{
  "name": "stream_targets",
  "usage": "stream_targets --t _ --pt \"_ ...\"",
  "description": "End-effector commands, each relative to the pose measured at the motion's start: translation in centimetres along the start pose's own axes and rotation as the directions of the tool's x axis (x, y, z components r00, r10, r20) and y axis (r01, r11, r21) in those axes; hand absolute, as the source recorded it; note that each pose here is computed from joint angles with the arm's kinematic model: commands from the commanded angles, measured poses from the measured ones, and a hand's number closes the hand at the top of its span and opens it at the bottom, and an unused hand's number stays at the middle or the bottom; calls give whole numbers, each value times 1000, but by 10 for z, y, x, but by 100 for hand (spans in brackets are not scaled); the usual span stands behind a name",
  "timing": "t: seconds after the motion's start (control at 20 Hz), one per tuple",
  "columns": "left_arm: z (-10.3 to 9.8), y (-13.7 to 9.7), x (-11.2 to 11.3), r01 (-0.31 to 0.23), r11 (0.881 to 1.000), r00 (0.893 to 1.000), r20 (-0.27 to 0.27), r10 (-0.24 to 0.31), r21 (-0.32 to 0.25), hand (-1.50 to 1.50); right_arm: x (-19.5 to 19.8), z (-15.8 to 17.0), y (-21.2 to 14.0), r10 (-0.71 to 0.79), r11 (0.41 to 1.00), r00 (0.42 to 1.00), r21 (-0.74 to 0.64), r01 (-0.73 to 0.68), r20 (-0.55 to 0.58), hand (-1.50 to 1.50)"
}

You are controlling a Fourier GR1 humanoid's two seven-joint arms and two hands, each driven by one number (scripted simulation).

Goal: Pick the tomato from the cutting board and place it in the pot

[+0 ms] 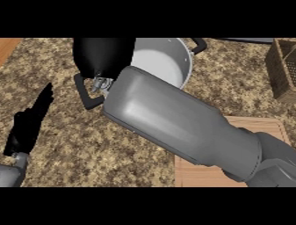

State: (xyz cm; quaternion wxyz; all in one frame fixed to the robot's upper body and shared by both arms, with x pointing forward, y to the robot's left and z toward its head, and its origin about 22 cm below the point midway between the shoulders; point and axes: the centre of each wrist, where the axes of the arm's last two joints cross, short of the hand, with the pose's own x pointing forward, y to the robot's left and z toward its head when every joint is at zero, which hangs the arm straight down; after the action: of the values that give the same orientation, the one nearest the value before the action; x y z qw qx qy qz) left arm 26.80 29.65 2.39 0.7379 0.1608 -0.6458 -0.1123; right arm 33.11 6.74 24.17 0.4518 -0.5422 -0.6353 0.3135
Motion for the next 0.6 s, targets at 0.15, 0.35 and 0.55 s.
stream_targets --t 0.15,0.35,0.55 --pt "1 4 7 -5 1000 1000 -1 5 15 0 1 -26 3 -130 991 971 -46 123 -202 150" --pt "9 -12 -11 13 999 1000 0 -13 38 0 -11 -45 18 -105 994 974 -56 96 -201 150" --pt "12 0 -9 -6 1000 1000 4 5 20 0 -23 -66 26 -104 994 971 -45 97 -214 150"
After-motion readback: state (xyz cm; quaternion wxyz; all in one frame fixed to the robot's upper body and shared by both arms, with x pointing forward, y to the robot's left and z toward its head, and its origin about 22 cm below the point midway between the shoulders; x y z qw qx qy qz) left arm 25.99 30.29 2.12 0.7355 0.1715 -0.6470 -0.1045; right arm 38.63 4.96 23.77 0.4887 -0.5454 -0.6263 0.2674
